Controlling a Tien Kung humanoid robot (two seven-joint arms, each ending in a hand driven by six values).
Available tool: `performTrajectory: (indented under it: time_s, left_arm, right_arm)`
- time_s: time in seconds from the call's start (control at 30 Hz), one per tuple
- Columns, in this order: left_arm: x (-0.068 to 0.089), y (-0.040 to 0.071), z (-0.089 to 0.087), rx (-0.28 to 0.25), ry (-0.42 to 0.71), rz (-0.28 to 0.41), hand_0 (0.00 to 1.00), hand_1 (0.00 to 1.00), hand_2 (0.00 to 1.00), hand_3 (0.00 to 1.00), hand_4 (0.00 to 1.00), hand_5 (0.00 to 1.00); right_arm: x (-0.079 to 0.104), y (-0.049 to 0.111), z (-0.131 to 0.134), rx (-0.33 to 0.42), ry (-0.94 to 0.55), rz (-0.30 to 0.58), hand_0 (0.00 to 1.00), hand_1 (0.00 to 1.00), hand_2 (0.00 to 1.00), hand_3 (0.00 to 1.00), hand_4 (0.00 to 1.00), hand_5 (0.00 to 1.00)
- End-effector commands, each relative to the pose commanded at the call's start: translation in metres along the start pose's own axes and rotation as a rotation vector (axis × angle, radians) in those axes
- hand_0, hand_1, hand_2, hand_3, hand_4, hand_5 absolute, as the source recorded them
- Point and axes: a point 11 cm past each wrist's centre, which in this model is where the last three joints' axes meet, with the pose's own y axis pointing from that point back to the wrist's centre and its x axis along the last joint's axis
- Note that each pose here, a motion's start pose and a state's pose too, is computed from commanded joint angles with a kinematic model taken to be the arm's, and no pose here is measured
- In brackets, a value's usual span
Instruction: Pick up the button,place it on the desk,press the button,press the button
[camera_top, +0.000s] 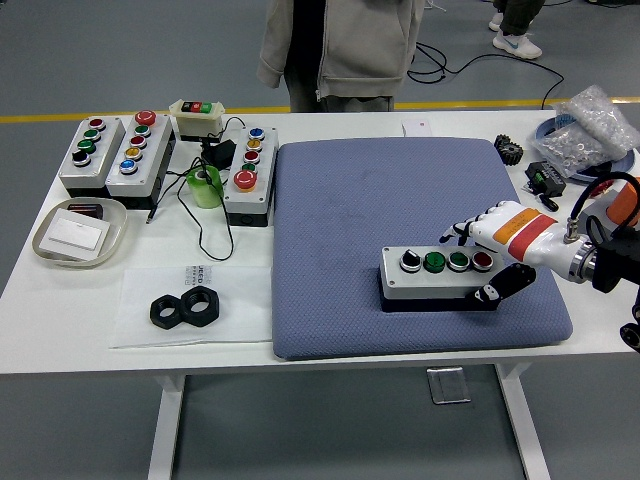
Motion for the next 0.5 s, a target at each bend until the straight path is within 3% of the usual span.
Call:
performTrajectory:
  time_s: [0.5]
  left_arm:
    - [0.0001,0.0,0.0004,0.0,-0.002,0.0,0.753,0.829,0.87,0.828,0.631,0.998]
  right_arm:
    - [0.0058,-0.0001,-0.0013,0.013,0.043,-0.004,0.506,0.566,0.654,0.83,0.774,0.019]
